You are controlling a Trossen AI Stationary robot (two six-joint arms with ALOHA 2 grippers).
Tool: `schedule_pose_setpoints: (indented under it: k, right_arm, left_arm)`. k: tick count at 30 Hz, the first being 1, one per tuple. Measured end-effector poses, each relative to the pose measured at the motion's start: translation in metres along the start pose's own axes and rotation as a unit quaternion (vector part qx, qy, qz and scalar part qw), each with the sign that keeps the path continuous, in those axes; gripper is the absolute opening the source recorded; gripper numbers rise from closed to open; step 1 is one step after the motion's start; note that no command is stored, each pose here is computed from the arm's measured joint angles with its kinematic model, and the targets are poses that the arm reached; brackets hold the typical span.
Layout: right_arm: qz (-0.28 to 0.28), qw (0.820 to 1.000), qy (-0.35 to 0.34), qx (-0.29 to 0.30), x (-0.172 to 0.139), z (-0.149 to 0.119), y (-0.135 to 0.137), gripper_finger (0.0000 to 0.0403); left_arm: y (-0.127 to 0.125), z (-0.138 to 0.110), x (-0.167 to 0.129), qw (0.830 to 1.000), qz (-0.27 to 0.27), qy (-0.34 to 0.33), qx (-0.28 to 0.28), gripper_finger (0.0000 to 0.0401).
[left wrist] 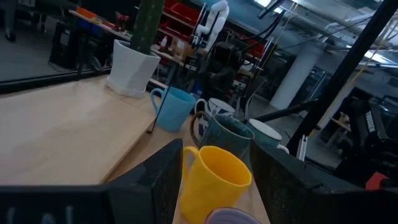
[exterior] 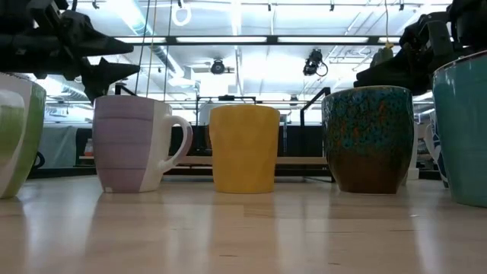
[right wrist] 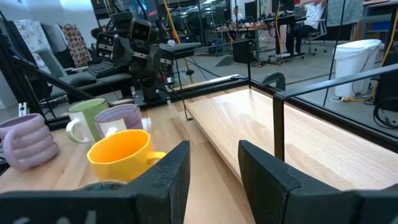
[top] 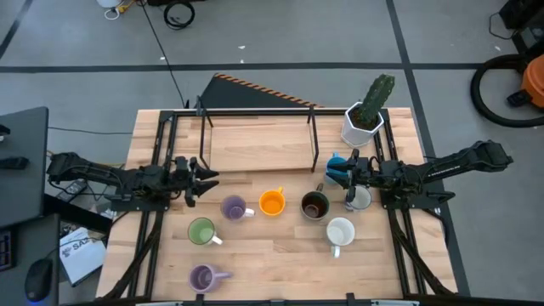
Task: Place coffee mugs
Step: Put the top purple mug on the shelf
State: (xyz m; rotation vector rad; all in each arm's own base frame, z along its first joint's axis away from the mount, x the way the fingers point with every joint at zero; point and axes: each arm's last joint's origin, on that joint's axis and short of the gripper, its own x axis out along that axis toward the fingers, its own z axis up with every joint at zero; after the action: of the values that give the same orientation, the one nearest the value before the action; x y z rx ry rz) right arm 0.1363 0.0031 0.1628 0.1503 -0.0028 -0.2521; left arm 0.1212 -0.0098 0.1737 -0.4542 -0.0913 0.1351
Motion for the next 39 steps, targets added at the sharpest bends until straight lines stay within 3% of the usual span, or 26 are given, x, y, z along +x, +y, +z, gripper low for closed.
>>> schedule_pose_setpoints:
  k: [14,16,21,28,33,39]
  right_arm:
    - [0.005,0.999,-0.006,0.048,0.000,0.001,0.000,0.0142]
    - [0.005,0.997,-0.006,0.071,0.000,0.001,0.000,0.0142]
    - [0.032,0.992,-0.008,0.123,0.000,0.003,0.002,0.0142]
    - [0.067,0.996,-0.040,0.046,0.005,0.031,0.014,0.0142]
    - [0.088,0.994,-0.061,-0.017,0.011,0.052,0.027,0.0142]
    - [0.098,0.992,-0.021,-0.073,0.031,0.069,0.044,0.0142]
  left_arm:
    - [0.005,0.002,-0.001,0.995,0.088,-0.042,-0.009,0.0192]
    - [0.004,0.003,0.000,0.996,0.077,-0.040,-0.009,0.0192]
    - [-0.012,0.021,0.003,0.999,-0.013,-0.006,0.043,0.0192]
    - [-0.027,0.042,0.003,0.983,-0.015,0.118,0.137,0.0192]
    - [-0.038,0.040,0.002,0.971,-0.036,0.179,0.155,0.0192]
    - [-0.056,0.035,0.008,0.959,-0.026,0.217,0.182,0.0192]
